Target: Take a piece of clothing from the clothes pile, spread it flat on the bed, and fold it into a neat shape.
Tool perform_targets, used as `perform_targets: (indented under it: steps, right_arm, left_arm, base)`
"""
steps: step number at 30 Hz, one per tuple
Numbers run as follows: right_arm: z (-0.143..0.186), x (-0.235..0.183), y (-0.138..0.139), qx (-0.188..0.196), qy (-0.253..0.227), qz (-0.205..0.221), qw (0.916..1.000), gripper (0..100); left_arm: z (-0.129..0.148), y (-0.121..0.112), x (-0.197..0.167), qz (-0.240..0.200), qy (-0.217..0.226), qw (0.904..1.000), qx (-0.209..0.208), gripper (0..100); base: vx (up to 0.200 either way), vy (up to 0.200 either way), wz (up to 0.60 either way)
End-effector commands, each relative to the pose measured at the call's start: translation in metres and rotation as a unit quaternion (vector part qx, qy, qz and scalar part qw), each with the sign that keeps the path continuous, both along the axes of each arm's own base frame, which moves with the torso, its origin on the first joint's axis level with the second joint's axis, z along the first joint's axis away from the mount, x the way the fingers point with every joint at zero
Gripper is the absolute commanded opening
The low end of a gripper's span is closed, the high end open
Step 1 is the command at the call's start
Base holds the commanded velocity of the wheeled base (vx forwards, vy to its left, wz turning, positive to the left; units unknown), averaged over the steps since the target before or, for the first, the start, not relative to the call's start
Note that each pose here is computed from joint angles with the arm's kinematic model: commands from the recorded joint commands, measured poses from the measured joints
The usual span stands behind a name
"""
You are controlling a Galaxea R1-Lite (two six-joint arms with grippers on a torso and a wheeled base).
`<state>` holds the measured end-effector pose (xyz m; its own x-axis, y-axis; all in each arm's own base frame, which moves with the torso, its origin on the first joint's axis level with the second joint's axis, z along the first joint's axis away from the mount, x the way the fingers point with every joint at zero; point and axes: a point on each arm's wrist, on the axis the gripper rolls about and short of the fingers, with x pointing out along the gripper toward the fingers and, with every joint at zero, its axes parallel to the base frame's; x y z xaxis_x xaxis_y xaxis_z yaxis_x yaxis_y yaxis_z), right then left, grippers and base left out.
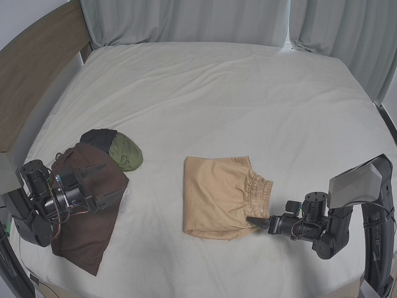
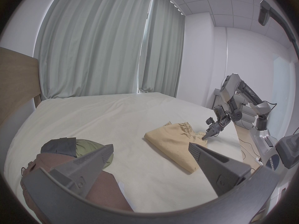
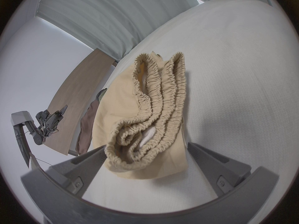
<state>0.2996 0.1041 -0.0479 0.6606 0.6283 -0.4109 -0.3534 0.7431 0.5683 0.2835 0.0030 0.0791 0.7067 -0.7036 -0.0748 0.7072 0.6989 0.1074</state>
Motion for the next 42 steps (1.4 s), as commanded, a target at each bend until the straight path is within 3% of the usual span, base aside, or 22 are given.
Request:
perform_targets:
  steps: [1,26,27,42]
  right_arm:
    - [-0.003,0.006,0.004,0.009,0.0,-0.001,1.0,100]
    - [-0.006,0.018,0.025,0.031,-0.013,0.015,0.9993,100]
    - [-0.006,0.018,0.025,0.031,-0.012,0.015,0.9993,0]
    - [-0.003,0.012,0.034,0.026,-0.016,0.016,0.9994,0]
  left_arm:
    - [-0.001,-0.001,0.0,-0.001,0.002,1.0,0.0,100]
    - [-0.004,-0.001,-0.001,-0.002,0.008,1.0,0.0,100]
    - [-0.004,-0.001,-0.001,-0.002,0.008,1.0,0.0,100]
    - [-0.005,-0.002,-0.003,-0.004,0.013,0.9999,-0.001,100]
  base:
    - [0.0,0.0,0.0]
    - [0.0,0.0,0.0]
    - [0.0,0.0,0.0]
    - [0.0,0.0,0.0]
